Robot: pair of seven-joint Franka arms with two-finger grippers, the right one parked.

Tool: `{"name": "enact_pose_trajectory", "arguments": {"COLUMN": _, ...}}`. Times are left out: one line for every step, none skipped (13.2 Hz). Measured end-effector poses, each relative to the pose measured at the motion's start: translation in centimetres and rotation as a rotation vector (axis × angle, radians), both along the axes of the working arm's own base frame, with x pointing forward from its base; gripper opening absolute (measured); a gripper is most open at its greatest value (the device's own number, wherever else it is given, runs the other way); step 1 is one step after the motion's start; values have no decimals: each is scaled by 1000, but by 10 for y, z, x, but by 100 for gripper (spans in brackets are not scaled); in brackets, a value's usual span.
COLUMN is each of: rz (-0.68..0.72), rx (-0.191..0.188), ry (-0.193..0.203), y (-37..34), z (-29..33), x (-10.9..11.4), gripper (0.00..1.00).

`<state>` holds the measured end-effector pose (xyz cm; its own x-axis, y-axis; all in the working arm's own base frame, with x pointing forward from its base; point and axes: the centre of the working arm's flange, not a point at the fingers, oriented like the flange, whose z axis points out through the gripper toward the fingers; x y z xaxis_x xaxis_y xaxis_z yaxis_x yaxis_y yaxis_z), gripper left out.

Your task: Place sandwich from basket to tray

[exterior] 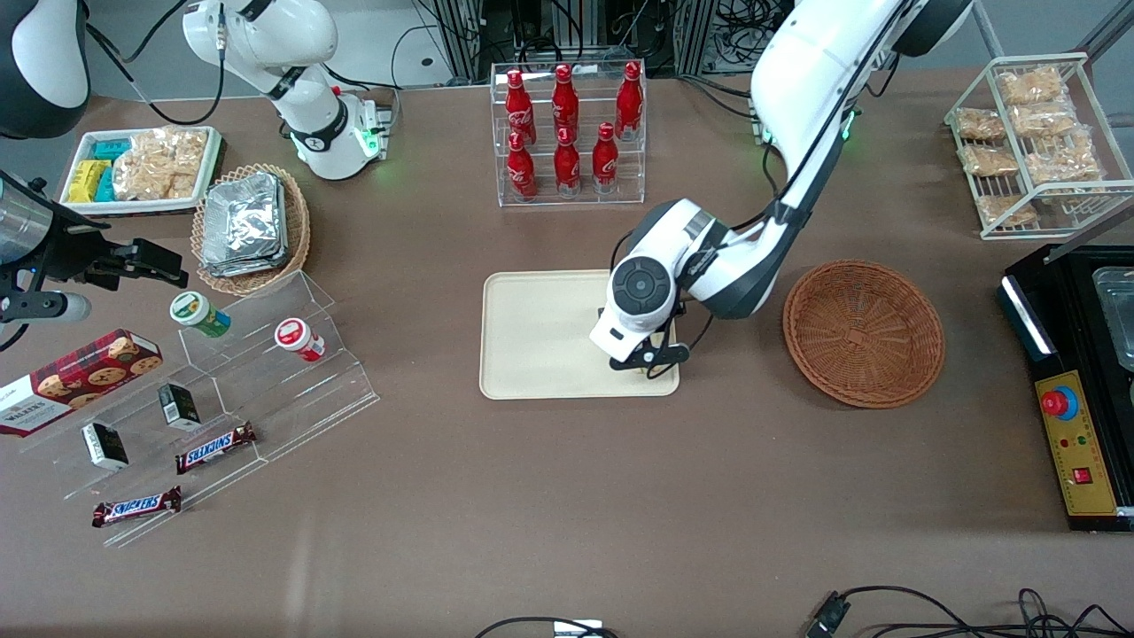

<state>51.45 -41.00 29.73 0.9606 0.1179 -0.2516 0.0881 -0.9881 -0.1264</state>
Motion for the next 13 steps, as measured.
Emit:
{"name": "enact_pose_trajectory", "arguments": {"rz": 8, "rx": 7, "ry": -9, "y": 8, "z": 24, "x": 2, "gripper": 95}}
{"name": "enact_pose_trajectory", "arguments": {"rz": 26, "rx": 8, "ry": -28, "y": 21, "z": 48, "x": 6, "gripper": 100}}
{"name": "enact_pose_trajectory", "arguments": {"rz": 53, "rx": 5, "ry": -55, "y": 41, "z": 69, "x": 11, "gripper": 100}}
{"name": "enact_pose_trajectory", "arguments": {"rz": 78, "rx": 4, "ry": -77, "y": 67, "z": 88, "x": 14, "gripper": 100}}
{"name": "enact_pose_trajectory", "arguments": {"rz": 78, "rx": 3, "ry": -92, "y": 94, "z": 104, "x": 12, "gripper": 100}}
{"name": "enact_pose_trajectory", "arguments": {"rz": 62, "rx": 4, "ry": -105, "y": 117, "z": 119, "x": 3, "gripper": 100}}
{"name": "enact_pose_trajectory", "arguments": {"rz": 43, "rx": 6, "ry": -118, "y": 137, "z": 134, "x": -8, "gripper": 100}}
{"name": "enact_pose_trajectory", "arguments": {"rz": 19, "rx": 2, "ry": -133, "y": 160, "z": 149, "x": -16, "gripper": 100}}
{"name": "enact_pose_trajectory", "arguments": {"rz": 1, "rx": -3, "ry": -144, "y": 184, "z": 166, "x": -20, "gripper": 100}}
{"name": "enact_pose_trajectory", "arguments": {"rz": -7, "rx": -5, "ry": -145, "y": 211, "z": 183, "x": -18, "gripper": 100}}
{"name": "enact_pose_trajectory", "arguments": {"rz": -18, "rx": -10, "ry": -141, "y": 243, "z": 197, "x": -13, "gripper": 100}}
{"name": "enact_pose_trajectory", "arguments": {"rz": -35, "rx": -20, "ry": -134, "y": 274, "z": 210, "x": -6, "gripper": 100}}
{"name": "enact_pose_trajectory", "arguments": {"rz": -52, "rx": -30, "ry": -125, "y": 303, "z": 223, "x": 1, "gripper": 100}}
